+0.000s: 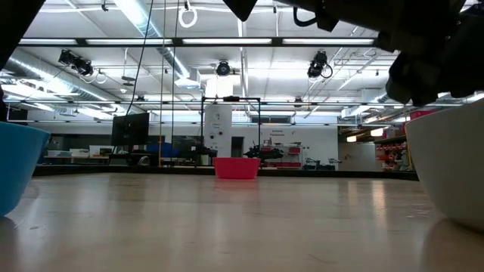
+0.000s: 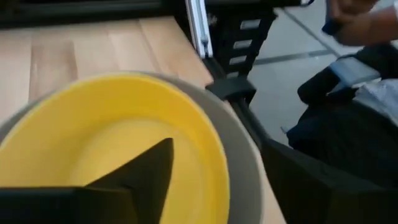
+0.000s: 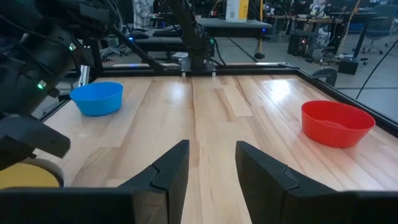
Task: Nest bowls inside each other
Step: Stack the yellow bowl on the blue bowl
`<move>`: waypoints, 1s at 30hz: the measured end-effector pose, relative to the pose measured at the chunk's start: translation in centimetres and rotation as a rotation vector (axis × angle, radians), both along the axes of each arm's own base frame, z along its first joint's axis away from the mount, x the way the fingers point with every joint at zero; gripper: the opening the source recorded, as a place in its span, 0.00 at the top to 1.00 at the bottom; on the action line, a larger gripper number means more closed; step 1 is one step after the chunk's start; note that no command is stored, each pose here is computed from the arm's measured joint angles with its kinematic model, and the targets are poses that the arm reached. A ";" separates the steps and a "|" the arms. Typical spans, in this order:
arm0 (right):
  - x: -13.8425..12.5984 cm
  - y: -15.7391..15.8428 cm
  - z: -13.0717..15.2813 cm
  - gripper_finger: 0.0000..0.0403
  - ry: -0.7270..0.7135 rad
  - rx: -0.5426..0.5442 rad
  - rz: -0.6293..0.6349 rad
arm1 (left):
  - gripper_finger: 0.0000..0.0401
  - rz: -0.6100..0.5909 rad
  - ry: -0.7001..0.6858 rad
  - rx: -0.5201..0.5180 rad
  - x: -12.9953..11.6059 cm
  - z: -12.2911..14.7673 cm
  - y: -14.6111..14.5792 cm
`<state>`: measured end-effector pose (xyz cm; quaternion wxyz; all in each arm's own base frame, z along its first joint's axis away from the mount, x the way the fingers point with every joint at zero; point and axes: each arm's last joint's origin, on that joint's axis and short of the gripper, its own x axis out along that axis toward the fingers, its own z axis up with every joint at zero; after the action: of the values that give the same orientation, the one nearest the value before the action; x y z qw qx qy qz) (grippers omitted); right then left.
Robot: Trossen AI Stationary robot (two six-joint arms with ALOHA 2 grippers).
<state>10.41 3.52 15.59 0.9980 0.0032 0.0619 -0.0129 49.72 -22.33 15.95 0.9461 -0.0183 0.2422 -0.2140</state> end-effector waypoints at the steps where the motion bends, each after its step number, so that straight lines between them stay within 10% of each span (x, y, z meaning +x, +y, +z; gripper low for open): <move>1: 0.0 0.0 0.0 0.65 0.001 0.000 0.000 | 0.34 0.008 -0.016 -0.002 0.1 0.2 0.0; 30: 0.0 0.2 -0.2 0.65 0.017 0.028 0.054 | 0.59 0.091 -0.334 -0.040 1.4 2.7 0.9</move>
<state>10.38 3.69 15.44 0.9973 0.0151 0.0705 0.0150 51.17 -21.45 18.67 0.9814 -0.0124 0.0762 -0.1760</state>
